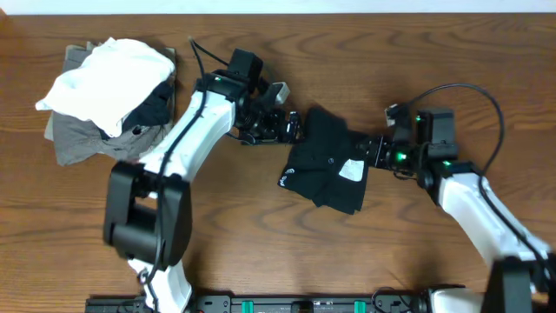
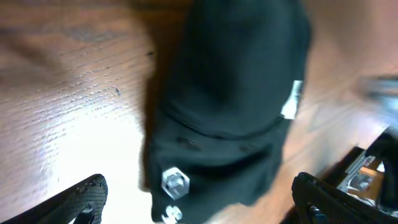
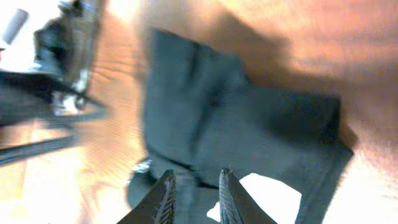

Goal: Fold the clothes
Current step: 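Grasp the folded black shirt with the left gripper, right gripper steadying, then carry the shirt with the left gripper onto the clothes stack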

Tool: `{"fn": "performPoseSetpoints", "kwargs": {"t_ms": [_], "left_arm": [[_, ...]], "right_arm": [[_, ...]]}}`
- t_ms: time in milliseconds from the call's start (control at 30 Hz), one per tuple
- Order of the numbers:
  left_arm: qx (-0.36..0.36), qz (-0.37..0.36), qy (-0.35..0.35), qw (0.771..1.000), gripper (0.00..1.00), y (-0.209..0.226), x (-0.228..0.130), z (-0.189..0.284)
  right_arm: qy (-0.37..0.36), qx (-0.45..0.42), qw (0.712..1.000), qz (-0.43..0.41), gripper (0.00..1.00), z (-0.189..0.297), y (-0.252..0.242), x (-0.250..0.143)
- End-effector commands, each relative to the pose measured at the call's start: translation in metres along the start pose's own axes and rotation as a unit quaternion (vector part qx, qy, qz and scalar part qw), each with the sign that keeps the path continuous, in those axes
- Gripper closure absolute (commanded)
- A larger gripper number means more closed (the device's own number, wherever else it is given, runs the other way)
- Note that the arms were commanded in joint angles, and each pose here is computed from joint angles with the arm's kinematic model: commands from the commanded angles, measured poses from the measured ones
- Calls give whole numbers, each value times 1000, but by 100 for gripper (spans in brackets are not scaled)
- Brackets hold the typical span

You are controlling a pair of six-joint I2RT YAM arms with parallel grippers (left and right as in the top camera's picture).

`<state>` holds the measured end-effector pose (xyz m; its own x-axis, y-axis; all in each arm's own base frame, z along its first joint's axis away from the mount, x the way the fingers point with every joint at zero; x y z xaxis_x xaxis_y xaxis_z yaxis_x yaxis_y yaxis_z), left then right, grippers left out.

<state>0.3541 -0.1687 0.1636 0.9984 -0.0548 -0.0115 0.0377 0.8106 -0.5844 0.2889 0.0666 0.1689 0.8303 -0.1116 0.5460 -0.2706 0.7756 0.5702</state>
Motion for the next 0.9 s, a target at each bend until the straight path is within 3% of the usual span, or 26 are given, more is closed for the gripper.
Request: {"fn": "performPoseSetpoints", "kwargs": {"t_ms": [0,233,400,600,733,867], "left_arm": [[-19,24,43,999,4,16,2,-29],[-82,25,74,994,3,19,6,-59],[-85,-44,85,992,11,4,-1,-78],[-83,-134,91,983,55,-15,-11,-97],[-85,-149,91,981,93,-18,-12,-99],[-84,-137,88,983,94,-16,-10,-85]], "right_arm": [[-40,5,999,29,78,24,11,9],[-91,8,994,64,76,52,32,16],[-91,-4,994,61,76,54,31,15],[-89,-13,994,57,76,54,29,14],[-89,-13,994,57,76,54,29,14],[-89,-14,994,57,76,54,29,14]]}}
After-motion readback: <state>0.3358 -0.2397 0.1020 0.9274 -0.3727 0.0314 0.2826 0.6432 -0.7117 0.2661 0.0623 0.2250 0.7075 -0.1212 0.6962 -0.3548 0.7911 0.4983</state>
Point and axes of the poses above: each gripper's point midway between its finger pads, its own z axis back along the fingers, its own y axis along the line the jaws close on, x = y × z, the point moved 10 cm from there along z, back along the fingers, and after that the axes turned 10 degrees about z, right-handed, at the moved point
